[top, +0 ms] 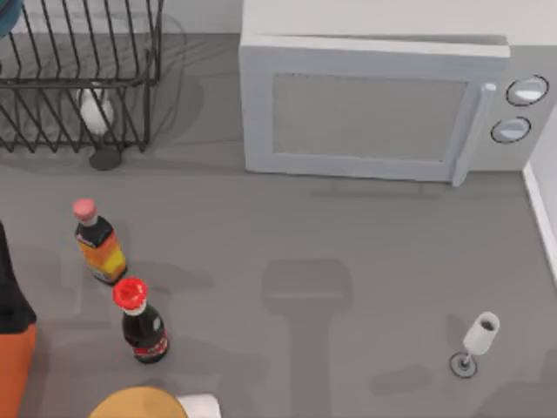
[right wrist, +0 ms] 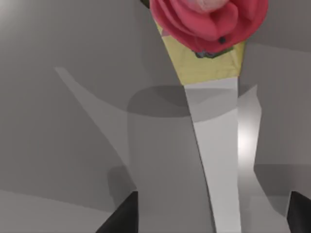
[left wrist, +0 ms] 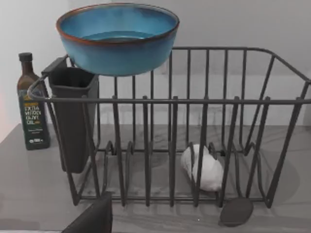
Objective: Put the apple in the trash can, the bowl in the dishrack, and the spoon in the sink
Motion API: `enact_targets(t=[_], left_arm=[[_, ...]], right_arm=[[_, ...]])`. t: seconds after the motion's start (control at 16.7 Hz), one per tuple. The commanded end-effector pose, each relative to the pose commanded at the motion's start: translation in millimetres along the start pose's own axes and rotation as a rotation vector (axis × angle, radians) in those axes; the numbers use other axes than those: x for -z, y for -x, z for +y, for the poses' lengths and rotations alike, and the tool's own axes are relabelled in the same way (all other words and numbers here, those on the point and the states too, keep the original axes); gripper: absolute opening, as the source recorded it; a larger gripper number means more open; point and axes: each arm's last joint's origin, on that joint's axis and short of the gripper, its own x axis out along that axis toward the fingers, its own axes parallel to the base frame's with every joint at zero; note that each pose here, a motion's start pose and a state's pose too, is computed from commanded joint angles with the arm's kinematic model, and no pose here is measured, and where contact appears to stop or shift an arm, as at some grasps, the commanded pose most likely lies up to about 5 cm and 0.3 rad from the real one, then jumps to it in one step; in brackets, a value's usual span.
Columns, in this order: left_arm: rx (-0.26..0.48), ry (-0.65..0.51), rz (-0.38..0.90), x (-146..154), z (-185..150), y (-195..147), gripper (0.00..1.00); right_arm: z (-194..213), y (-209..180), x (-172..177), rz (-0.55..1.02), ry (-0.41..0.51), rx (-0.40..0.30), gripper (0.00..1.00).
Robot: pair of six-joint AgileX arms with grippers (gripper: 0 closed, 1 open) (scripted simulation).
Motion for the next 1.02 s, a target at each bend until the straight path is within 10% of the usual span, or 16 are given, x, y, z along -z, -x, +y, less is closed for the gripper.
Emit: enact_targets(t=[1.02], left_arm=[[0.0, 0.0, 0.0, 0.0, 0.0, 0.0, 1.0]], right_arm=[[1.3, 121.6, -1.8, 0.03, -0.038, -0.004, 0.0]])
